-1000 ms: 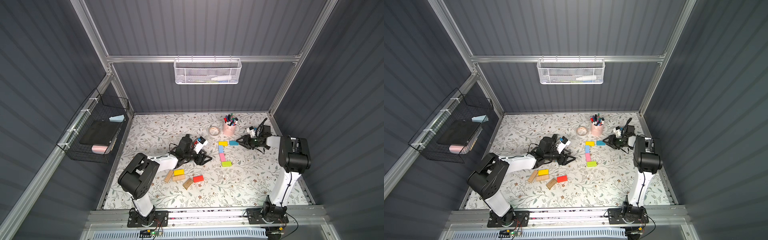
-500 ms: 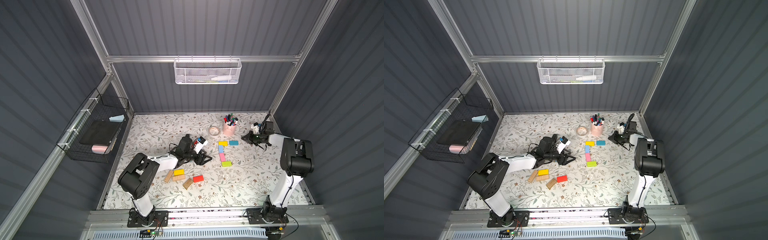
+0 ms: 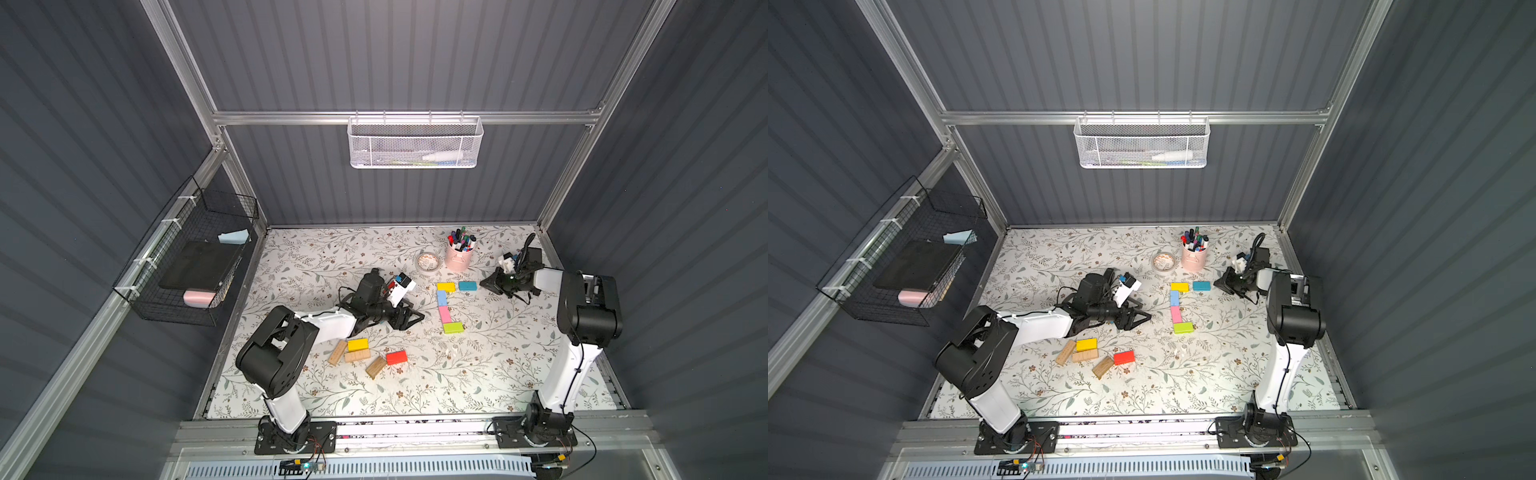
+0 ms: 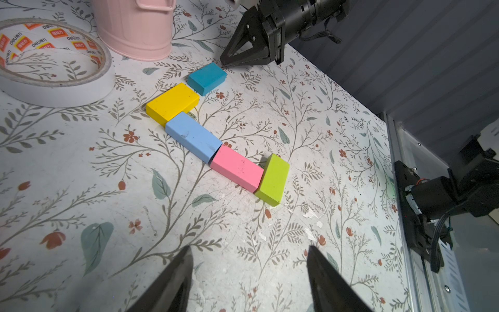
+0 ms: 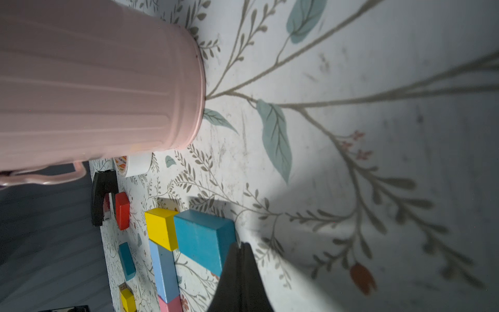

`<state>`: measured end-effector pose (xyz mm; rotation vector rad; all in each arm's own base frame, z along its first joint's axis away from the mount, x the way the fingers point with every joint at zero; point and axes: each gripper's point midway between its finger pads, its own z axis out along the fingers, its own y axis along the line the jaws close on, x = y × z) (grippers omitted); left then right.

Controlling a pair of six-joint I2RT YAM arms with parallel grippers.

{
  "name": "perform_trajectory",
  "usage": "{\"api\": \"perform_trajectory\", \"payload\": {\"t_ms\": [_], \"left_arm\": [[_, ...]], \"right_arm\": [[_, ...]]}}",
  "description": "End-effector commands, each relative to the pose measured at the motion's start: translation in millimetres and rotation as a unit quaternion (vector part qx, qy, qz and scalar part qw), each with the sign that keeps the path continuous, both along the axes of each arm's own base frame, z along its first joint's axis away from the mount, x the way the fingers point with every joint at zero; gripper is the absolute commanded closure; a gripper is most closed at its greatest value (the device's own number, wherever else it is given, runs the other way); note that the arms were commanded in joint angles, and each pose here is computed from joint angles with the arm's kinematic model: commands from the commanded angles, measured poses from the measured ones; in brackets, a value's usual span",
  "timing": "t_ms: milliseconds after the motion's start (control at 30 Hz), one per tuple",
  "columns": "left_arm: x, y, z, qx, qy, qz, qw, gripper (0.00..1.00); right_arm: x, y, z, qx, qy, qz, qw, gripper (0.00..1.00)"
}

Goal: Assemble the letter c with building blocks
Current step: Assemble the building block at the center of the board.

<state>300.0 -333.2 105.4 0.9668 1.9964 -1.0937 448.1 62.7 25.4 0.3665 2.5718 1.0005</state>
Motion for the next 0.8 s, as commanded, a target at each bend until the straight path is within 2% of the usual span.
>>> {"api": "perform_trajectory", "payload": {"t_ms": [0,767], "left_arm": [[1.8,-2.4,2.0,0.001,-0.004,-0.009,1.0,0.35],[2.7,-3.3,2.1,0.001,-0.003,-0.01,1.0,0.35]], "right_arm": [[3.1,3.5,2.8,0.012,0.0,0.009,1.0,1.0],[-1.4,18.6,-3.2,0.032,0.016,0.034,0.999,1.0]]}}
